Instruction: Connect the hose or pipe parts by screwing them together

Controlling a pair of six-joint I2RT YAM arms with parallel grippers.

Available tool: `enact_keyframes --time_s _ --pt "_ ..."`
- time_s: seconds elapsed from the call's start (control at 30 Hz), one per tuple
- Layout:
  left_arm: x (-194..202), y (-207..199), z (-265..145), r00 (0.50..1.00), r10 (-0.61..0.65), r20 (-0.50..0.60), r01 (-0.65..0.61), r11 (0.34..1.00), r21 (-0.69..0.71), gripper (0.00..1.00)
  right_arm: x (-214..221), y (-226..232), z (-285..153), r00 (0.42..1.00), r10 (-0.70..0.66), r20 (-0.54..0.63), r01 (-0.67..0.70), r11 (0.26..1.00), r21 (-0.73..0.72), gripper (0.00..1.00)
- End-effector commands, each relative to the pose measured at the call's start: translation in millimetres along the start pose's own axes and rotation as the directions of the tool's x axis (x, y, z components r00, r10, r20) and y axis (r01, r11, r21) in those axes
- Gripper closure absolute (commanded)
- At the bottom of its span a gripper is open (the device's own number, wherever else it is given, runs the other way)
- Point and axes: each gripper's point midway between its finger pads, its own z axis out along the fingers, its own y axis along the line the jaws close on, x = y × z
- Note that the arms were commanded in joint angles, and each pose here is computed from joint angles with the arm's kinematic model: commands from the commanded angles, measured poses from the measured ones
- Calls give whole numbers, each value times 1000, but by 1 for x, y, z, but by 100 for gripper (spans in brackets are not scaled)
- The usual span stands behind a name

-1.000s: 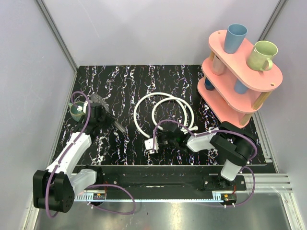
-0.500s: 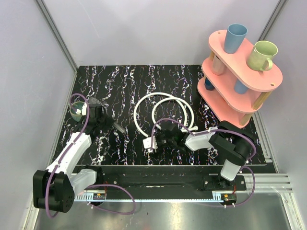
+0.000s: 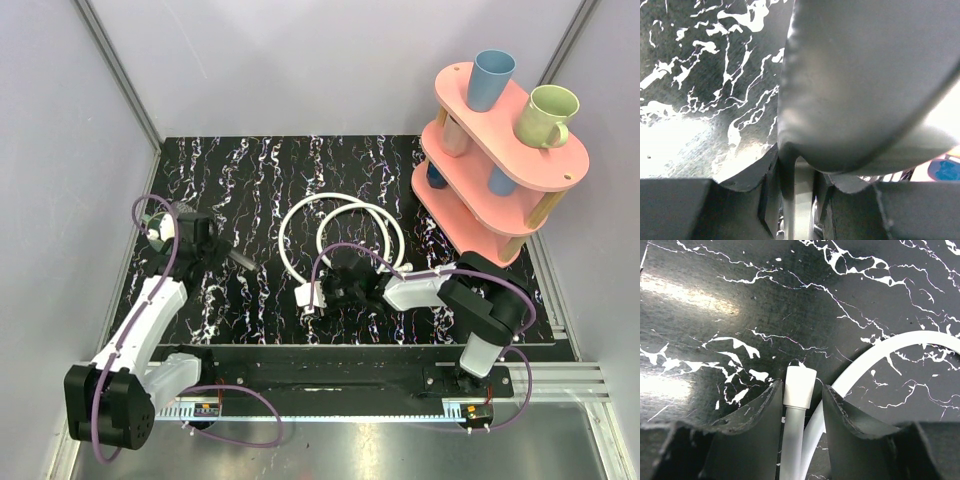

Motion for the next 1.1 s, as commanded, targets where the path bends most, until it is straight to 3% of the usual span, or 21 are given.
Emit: enact_keyframes --time_s 0.0,0.3,0.47,0.57,0.7,0.77,0.9,1.07 --pt "-41 -41 -21 988 -76 134 62 992 107 100 26 43 -10 988 93 -122 -107 988 -115 53" --pt "-45 -37 -23 986 -69 152 57 995 83 100 32 51 -2 983 127 -134 -146 978 -149 52" --pt "-44 -38 -23 987 -67 147 55 995 83 100 37 49 6 979 142 -148 -164 975 -151 58" --pt "-46 -37 -24 986 -58 155 48 996 72 100 36 50 9 978 151 -143 -173 972 -161 68" --pt "-47 -32 -23 984 -64 166 56 997 54 100 32 44 12 979 149 -136 -170 973 -155 90" --pt "-46 -32 -22 984 -77 159 70 996 53 100 20 28 12 981 155 -113 -168 979 -113 100" --pt "-44 -33 -21 976 -156 152 148 987 64 100 -12 -24 7 977 195 -86 -191 980 59 100" --pt "-49 -39 -21 962 -218 166 205 974 92 100 -50 -67 -5 994 110 -17 -103 966 237 100"
